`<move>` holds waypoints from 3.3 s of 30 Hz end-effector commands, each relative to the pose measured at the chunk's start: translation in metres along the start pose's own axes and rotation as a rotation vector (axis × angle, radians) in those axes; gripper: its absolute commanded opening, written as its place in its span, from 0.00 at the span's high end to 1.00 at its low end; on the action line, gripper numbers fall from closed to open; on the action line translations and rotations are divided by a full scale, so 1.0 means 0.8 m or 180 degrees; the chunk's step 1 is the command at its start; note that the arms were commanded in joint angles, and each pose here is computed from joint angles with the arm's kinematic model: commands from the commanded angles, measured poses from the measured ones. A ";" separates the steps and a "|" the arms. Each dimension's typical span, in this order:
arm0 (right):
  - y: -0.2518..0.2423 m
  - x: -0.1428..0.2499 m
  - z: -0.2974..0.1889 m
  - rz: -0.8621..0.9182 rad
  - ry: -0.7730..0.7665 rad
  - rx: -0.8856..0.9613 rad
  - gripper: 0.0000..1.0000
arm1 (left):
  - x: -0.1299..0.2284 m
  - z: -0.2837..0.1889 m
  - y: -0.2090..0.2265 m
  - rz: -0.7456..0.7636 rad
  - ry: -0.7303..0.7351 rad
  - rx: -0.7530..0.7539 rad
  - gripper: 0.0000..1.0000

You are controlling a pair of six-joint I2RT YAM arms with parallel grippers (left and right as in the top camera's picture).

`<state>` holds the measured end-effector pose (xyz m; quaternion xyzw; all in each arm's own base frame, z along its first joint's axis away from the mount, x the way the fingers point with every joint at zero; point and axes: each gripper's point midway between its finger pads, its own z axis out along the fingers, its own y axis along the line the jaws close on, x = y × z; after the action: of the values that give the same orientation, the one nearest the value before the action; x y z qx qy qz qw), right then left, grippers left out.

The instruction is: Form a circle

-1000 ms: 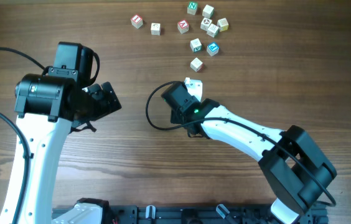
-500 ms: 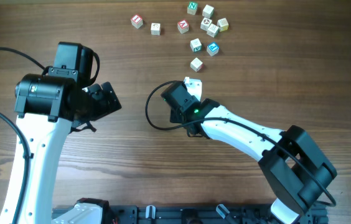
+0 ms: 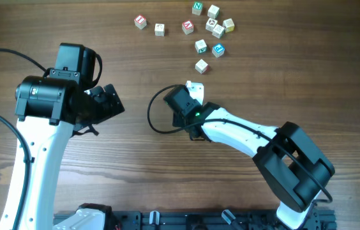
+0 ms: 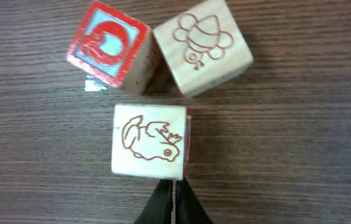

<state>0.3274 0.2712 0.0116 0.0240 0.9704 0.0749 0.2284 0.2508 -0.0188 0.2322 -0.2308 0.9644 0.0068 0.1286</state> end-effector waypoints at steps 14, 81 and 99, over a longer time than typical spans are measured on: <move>0.000 0.014 0.009 -0.0107 0.0103 -0.0004 0.95 | -0.002 -0.003 0.003 -0.0057 -0.0053 -0.0028 0.00; 0.118 -0.120 -0.023 0.0061 -0.0014 -0.1057 0.94 | -0.002 -0.003 0.003 -0.0057 -0.0053 -0.0028 0.00; 0.097 -0.109 0.002 0.0060 0.0026 -0.0747 0.95 | -0.002 -0.003 0.003 -0.0057 -0.0055 -0.0028 0.00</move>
<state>0.3992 0.3419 0.0612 -0.0057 0.9556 0.2029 0.2134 0.2508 -0.0188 0.2323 -0.2308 0.9644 0.0068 0.1286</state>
